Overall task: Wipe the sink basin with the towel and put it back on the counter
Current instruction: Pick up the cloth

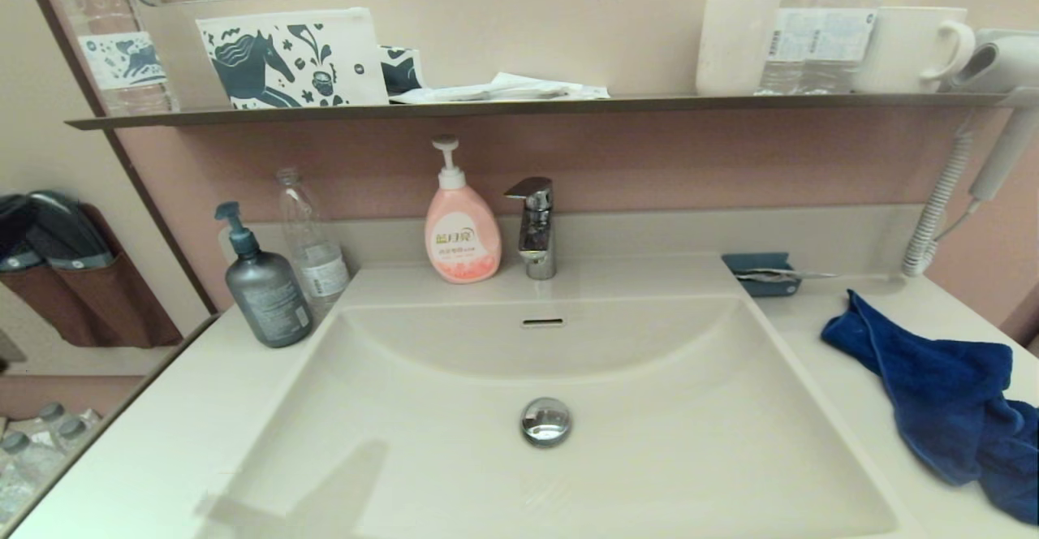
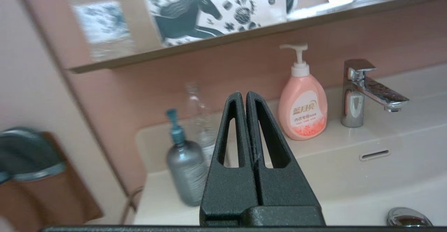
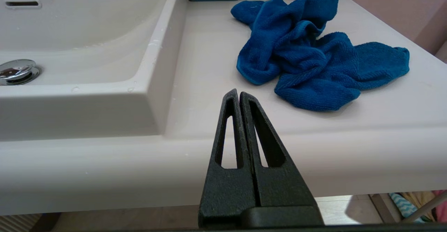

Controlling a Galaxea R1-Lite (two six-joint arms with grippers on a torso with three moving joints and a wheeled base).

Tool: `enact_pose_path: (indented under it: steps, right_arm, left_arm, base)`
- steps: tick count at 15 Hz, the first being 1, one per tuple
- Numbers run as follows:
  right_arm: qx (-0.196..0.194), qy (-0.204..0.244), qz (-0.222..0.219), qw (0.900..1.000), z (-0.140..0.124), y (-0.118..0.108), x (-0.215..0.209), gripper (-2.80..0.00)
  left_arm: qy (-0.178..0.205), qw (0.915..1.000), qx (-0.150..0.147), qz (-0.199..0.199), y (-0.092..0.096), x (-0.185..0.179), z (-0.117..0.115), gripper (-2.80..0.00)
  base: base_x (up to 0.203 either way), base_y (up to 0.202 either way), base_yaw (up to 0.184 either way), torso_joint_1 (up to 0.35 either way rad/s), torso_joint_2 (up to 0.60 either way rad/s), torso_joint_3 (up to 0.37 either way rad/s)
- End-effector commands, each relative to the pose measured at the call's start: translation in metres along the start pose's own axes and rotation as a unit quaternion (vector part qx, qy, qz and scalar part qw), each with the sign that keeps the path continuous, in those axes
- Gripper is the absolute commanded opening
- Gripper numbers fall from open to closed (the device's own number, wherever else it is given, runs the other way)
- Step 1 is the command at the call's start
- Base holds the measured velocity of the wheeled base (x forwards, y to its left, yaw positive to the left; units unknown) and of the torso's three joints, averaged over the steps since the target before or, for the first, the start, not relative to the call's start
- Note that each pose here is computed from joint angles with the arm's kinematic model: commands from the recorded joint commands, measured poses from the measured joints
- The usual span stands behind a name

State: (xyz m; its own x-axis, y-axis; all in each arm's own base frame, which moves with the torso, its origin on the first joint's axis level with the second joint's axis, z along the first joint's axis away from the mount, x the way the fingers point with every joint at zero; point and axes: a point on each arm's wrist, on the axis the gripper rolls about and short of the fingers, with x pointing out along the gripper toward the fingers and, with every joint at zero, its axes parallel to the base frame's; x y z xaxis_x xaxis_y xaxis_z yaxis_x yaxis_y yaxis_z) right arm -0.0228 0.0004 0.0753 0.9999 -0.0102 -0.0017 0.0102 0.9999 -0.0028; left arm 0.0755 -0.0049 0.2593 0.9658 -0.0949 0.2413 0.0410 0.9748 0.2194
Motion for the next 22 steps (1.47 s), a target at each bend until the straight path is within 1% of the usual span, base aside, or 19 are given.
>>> enact_pose_path:
  steps: [1, 2, 4, 6, 7, 10, 12, 13, 15, 16, 18, 20, 21, 22]
  right_arm:
    - [0.0, 0.0, 0.0, 1.0, 0.0, 0.0, 0.0, -2.8]
    - [0.0, 0.0, 0.0, 1.0, 0.0, 0.0, 0.0, -2.8]
    - [0.0, 0.0, 0.0, 1.0, 0.0, 0.0, 0.0, -2.8]
    - [0.0, 0.0, 0.0, 1.0, 0.0, 0.0, 0.0, -2.8]
    - [0.0, 0.0, 0.0, 1.0, 0.0, 0.0, 0.0, -2.8]
    - [0.0, 0.0, 0.0, 1.0, 0.0, 0.0, 0.0, -2.8]
    - [0.0, 0.0, 0.0, 1.0, 0.0, 0.0, 0.0, -2.8]
    - [0.0, 0.0, 0.0, 1.0, 0.0, 0.0, 0.0, -2.8]
    - [0.0, 0.0, 0.0, 1.0, 0.0, 0.0, 0.0, -2.8]
    - [0.0, 0.0, 0.001, 1.0, 0.0, 0.0, 0.0, -2.8]
    - [0.0, 0.0, 0.0, 1.0, 0.0, 0.0, 0.0, -2.8]
    - [0.0, 0.0, 0.0, 1.0, 0.0, 0.0, 0.0, -2.8]
    - [0.0, 0.0, 0.001, 1.0, 0.0, 0.0, 0.0, -2.8]
    - [0.0, 0.0, 0.0, 1.0, 0.0, 0.0, 0.0, -2.8]
  left_arm:
    - [-0.045, 0.9988, 0.008, 0.019, 0.0, -0.055, 0.008, -2.8]
    - [-0.048, 0.9986, 0.009, 0.019, -0.002, -0.076, 0.006, -2.8]
    - [-0.031, 0.9994, 0.007, 0.009, -0.008, -0.111, -0.005, -2.8]
    - [0.014, 0.9999, -0.001, -0.001, -0.015, -0.136, -0.025, -2.8]
    - [0.038, 0.9992, -0.011, -0.006, -0.018, -0.144, -0.036, -2.8]
    - [0.099, 0.9933, -0.055, -0.022, -0.029, -0.153, -0.08, -2.8]
    - [0.119, 0.9898, -0.075, -0.024, -0.033, -0.153, -0.102, -2.8]
    - [0.126, 0.9882, -0.083, -0.025, -0.035, -0.152, -0.109, -2.8]
    - [0.118, 0.9878, -0.095, -0.036, -0.037, -0.147, -0.119, -2.8]
    - [0.117, 0.9878, -0.096, -0.038, -0.038, -0.146, -0.123, -2.8]
    - [0.115, 0.9883, -0.092, -0.038, -0.039, -0.143, -0.13, -2.8]
    - [0.099, 0.9914, -0.079, -0.034, -0.04, -0.14, -0.138, -2.8]
    - [0.088, 0.9932, -0.074, -0.022, -0.04, -0.139, -0.14, -2.8]
    - [0.09, 0.9932, -0.072, -0.012, -0.04, -0.138, -0.142, -2.8]
  base:
    - [0.0, 0.0, 0.0, 0.0, 0.0, 0.0]
    - [0.0, 0.0, 0.0, 0.0, 0.0, 0.0]
    - [0.0, 0.0, 0.0, 0.0, 0.0, 0.0]
    - [0.0, 0.0, 0.0, 0.0, 0.0, 0.0]
    - [0.0, 0.0, 0.0, 0.0, 0.0, 0.0]
    - [0.0, 0.0, 0.0, 0.0, 0.0, 0.0]
    - [0.0, 0.0, 0.0, 0.0, 0.0, 0.0]
    - [0.0, 0.0, 0.0, 0.0, 0.0, 0.0]
    - [0.0, 0.0, 0.0, 0.0, 0.0, 0.0]
    - [0.0, 0.0, 0.0, 0.0, 0.0, 0.0]
    - [0.0, 0.0, 0.0, 0.0, 0.0, 0.0]
    - [0.0, 0.0, 0.0, 0.0, 0.0, 0.0]
    - [0.0, 0.0, 0.0, 0.0, 0.0, 0.0]
    - [0.0, 0.0, 0.0, 0.0, 0.0, 0.0]
